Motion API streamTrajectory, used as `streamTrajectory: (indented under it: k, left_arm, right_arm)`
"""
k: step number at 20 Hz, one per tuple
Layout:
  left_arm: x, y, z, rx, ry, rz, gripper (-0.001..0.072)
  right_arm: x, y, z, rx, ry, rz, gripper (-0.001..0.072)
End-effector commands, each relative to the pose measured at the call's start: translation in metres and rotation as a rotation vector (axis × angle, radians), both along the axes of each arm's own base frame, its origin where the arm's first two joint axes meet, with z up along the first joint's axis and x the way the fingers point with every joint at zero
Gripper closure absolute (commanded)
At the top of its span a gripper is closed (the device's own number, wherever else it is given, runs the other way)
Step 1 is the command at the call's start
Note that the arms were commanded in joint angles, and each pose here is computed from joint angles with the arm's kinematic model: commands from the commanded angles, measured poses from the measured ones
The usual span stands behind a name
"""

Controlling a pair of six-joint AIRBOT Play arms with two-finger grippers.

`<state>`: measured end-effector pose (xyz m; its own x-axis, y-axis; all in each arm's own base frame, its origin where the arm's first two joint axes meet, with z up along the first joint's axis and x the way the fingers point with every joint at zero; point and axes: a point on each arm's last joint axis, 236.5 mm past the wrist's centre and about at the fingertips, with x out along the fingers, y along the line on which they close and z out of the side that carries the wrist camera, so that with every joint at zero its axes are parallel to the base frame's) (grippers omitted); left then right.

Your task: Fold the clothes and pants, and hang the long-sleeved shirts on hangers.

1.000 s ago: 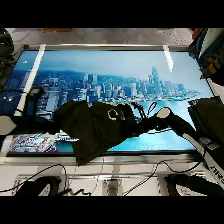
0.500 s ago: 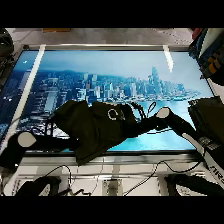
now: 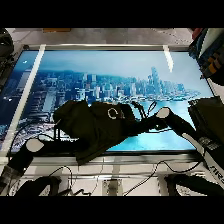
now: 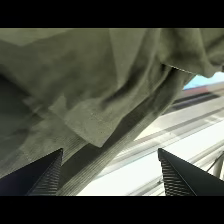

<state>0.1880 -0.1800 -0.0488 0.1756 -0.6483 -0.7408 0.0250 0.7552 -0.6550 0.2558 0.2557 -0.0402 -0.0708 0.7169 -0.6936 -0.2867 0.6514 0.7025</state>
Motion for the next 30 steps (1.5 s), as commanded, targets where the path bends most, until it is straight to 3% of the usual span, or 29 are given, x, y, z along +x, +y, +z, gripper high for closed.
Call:
streamTrajectory:
  k: [1,6,9,14,20,21,23,27,29,30]
  left_arm:
    - [-0.004,-0.016,-0.012,0.01,0.001,-0.039,0.0072]
    - [-0.001,-0.02,-0.039,0.06,0.032,-0.039,0.0073]
    - [0.012,-0.016,-0.043,0.077,0.003,0.002,0.0153]
    - [0.02,-0.018,-0.041,0.065,-0.016,0.03,0.0159]
    - [0.009,-0.038,-0.034,0.037,-0.072,-0.081,0.0163]
    - [0.009,-0.038,-0.034,0.038,-0.08,-0.09,0.0195]
    - [0.01,-0.038,-0.034,0.041,-0.089,-0.095,0.0365]
    - [0.036,-0.029,-0.033,0.07,-0.169,-0.016,0.0375]
    - [0.053,-0.023,-0.03,0.089,-0.222,0.036,0.0693]
    - [0.059,-0.02,-0.029,0.096,-0.243,0.058,0.0689]
  right_arm:
    - [0.001,0.0,0.0,-0.001,-0.002,-0.005,0.0677]
    - [-0.001,0.001,0.002,0.007,0.009,-0.002,0.0677]
    - [-0.001,0.001,0.002,0.007,0.008,-0.002,0.0677]
    - [-0.001,0.001,0.002,0.007,0.008,-0.003,0.0677]
    - [-0.001,0.001,0.002,0.007,0.007,-0.004,0.0677]
    - [-0.001,0.001,0.002,0.007,0.007,-0.004,0.0676]
    - [-0.001,0.001,0.002,0.007,0.007,-0.004,0.0677]
    - [0.004,0.001,0.001,0.003,-0.006,-0.016,0.0677]
    - [0.015,-0.001,-0.001,-0.007,-0.04,-0.051,0.0677]
    - [0.024,-0.002,-0.003,-0.016,-0.068,-0.077,0.0677]
